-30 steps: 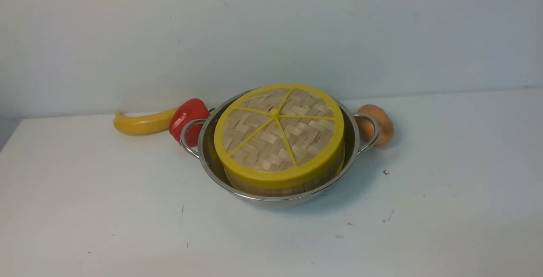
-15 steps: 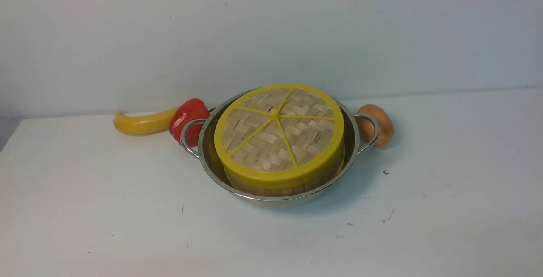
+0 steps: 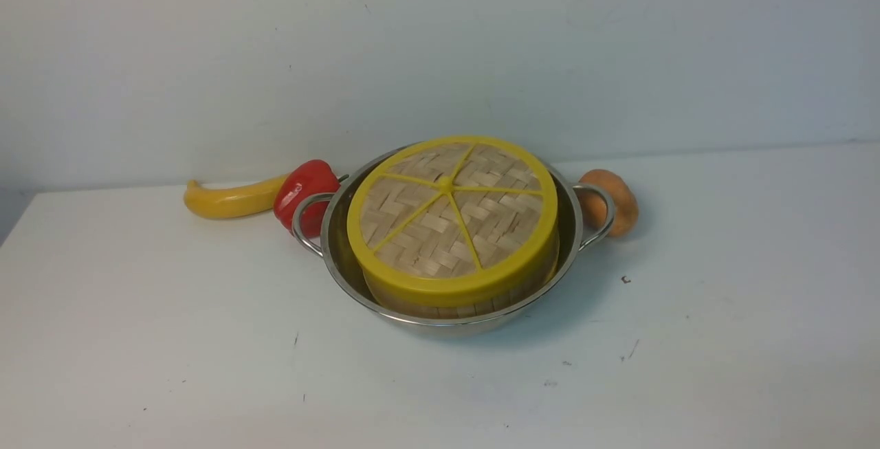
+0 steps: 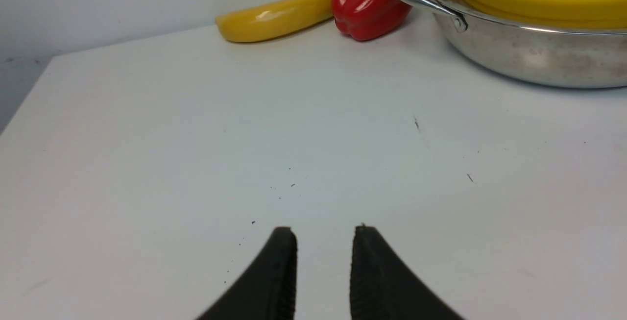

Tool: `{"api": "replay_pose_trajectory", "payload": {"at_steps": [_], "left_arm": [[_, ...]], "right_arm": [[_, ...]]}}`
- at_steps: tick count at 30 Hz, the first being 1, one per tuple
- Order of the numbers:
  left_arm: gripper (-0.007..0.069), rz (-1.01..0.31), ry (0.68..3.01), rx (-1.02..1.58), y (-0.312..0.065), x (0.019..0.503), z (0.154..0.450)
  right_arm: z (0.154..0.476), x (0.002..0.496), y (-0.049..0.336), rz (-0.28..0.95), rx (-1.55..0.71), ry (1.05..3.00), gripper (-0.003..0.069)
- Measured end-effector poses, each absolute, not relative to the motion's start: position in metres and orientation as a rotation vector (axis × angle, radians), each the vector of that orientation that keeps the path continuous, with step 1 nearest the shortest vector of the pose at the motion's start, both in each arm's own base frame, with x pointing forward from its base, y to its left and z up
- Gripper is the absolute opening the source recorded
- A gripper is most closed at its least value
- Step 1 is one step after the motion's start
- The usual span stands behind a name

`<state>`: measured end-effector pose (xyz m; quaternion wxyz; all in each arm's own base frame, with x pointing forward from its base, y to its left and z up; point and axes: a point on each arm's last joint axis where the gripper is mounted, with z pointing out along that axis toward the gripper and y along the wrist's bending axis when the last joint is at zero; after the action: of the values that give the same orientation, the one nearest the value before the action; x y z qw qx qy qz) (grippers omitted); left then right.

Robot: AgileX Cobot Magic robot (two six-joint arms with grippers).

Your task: Place the steamer in the pot on the white table, and put the lid on the steamer.

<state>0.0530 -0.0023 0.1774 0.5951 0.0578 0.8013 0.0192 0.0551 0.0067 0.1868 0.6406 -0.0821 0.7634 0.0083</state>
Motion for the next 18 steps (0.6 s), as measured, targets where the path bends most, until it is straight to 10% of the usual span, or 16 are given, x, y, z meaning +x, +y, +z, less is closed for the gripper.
{"api": "replay_pose_trajectory", "payload": {"at_steps": [18], "left_arm": [[0.0178, 0.044, 1.861, 0.134, -0.0023, 0.0530, 0.1774]], "right_arm": [[0.1868, 0.0551, 0.0067, 0.019, -0.187, 1.741, 0.0249]]}}
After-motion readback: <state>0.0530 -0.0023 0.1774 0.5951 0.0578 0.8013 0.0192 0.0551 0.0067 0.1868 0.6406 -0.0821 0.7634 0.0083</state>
